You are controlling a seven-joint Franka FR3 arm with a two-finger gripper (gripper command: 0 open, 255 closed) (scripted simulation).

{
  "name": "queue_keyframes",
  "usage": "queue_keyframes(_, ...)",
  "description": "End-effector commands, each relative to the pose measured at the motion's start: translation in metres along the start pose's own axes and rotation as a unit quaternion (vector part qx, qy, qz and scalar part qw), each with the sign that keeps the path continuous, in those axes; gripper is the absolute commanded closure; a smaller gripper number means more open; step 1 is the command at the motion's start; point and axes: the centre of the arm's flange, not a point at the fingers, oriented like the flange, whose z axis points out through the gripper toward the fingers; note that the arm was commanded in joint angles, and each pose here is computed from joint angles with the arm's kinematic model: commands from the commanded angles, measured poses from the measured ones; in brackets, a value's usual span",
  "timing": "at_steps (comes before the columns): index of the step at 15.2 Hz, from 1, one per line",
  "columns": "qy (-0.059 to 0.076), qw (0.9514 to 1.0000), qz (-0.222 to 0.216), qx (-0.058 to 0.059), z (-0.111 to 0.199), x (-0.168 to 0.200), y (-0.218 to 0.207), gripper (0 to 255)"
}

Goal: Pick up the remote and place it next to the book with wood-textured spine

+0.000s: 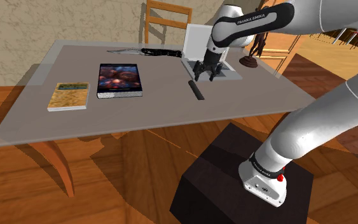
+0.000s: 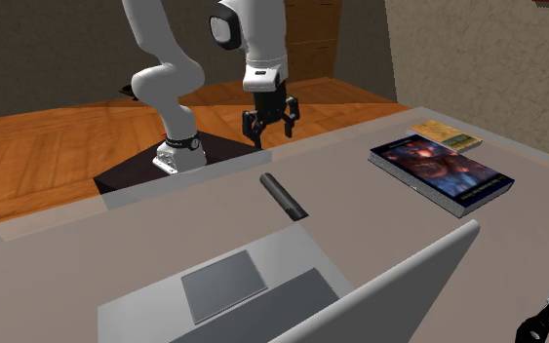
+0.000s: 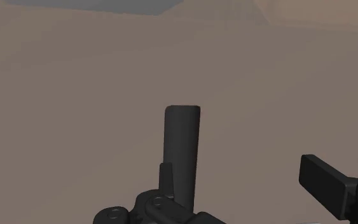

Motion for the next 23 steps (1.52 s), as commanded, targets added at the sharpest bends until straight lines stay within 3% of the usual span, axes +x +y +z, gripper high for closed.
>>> queue_keyframes(1,0.001,0.9997,0.023,-0.001,0.020,0.016,0.007,0)
queue_keyframes(6,0.002,0.9971,0.076,-0.003,0.069,0.053,0.030,0)
queue_keyframes(13,0.002,0.9971,0.076,-0.003,0.105,0.053,0.030,0)
queue_keyframes(22,0.002,0.9971,0.076,-0.003,0.108,0.053,0.030,0)
queue_keyframes(23,0.002,0.9971,0.076,-0.003,0.108,0.053,0.030,255)
